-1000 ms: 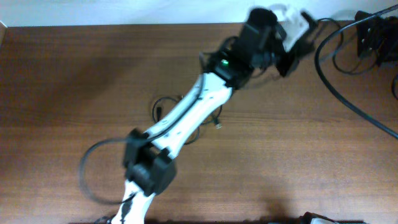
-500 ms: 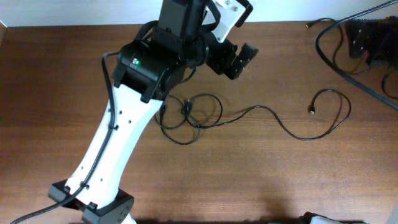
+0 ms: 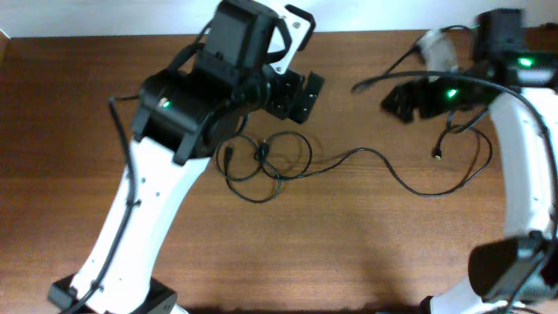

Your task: Untangle cables

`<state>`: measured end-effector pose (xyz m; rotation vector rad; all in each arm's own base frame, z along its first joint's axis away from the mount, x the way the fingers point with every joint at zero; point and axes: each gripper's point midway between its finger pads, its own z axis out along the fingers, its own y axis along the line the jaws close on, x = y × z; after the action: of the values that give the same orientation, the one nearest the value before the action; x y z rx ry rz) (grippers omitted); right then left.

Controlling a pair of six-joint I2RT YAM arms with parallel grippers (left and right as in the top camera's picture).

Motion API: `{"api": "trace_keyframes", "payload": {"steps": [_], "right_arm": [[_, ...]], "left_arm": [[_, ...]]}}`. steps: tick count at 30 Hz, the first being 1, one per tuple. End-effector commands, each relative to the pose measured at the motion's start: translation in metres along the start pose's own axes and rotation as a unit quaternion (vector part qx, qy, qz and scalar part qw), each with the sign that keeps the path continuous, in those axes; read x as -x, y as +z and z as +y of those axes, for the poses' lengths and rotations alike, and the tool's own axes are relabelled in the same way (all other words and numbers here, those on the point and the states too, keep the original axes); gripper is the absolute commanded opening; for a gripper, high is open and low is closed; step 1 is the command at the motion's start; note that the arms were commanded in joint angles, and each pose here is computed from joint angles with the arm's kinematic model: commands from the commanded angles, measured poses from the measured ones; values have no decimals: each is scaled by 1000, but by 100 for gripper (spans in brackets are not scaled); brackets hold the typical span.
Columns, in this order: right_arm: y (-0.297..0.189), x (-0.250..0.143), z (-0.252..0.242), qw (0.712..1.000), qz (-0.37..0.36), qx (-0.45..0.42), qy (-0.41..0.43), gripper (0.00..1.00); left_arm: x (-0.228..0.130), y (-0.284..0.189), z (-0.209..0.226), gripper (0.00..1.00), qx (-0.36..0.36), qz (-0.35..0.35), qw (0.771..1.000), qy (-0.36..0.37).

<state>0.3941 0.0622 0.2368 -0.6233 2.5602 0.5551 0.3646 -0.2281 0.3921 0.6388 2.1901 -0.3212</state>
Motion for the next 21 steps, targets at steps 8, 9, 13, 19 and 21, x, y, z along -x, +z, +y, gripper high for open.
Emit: {"api": "trace_keyframes", "payload": {"steps": [8,9,13,19,21], "right_arm": [[154,-71,38,944,163,204,-200,80],[168,-79,52,937,175,216,-213,75],[196,-99,81,923,202,220,-244,72],[210,-119,76,928,214,215,-215,4],[209,-111,74,934,205,207,-207,4]], "left_arm": [[12,-63,53,99,153,-55,987,-2],[12,-63,55,99,157,-55,986,-2],[8,-63,55,99,158,-47,986,-2],[2,-63,58,99,163,-34,986,-2],[0,-63,58,99,163,-29,986,-1]]}}
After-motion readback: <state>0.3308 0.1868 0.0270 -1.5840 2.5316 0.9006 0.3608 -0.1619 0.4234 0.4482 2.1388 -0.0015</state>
